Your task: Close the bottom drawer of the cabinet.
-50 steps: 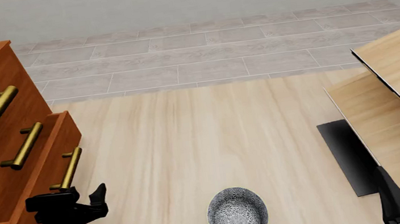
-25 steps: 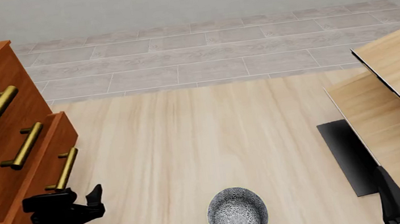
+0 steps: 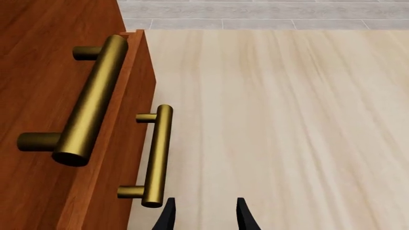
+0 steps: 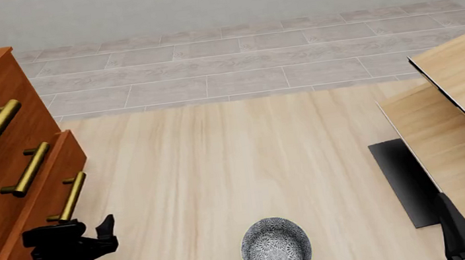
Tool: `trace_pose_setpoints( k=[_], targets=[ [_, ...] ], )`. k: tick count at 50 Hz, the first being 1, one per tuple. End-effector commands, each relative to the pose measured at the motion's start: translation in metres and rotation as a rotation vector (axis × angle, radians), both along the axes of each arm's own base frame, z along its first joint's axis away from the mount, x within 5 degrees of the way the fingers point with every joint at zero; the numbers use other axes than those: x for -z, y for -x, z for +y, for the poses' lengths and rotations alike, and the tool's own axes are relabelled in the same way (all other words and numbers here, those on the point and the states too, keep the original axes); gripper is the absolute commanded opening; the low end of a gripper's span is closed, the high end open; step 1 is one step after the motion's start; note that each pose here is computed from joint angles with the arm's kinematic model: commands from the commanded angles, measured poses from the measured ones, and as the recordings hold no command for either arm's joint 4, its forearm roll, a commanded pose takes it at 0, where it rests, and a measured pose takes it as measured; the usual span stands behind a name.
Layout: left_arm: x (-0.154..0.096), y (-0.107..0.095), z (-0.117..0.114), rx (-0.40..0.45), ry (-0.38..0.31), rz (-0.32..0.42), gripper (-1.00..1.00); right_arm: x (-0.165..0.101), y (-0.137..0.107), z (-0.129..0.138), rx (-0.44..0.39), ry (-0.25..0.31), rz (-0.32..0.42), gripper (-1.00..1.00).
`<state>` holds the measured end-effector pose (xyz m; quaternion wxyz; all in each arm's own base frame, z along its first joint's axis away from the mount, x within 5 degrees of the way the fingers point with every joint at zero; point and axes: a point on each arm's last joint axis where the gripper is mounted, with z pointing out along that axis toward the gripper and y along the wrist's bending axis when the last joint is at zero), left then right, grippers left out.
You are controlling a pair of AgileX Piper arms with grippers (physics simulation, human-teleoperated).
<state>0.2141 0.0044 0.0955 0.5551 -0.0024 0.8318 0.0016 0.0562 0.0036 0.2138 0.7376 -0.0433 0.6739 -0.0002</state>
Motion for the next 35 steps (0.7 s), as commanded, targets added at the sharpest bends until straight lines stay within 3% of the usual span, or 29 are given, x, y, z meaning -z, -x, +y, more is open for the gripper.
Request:
trace_pose_setpoints(
  k=[1,35],
  targets=[
    [0.002,-0.002,0.007,-0.044,-0.012,0.005,1.0,0.0,0.0,0.0,-0.001,-0.001,-0.001,1.0],
    [0.008,-0.007,0.02,-0.093,-0.024,0.016,1.0,0.0,0.0,0.0,-0.001,0.002,-0.002,1.0]
  ],
)
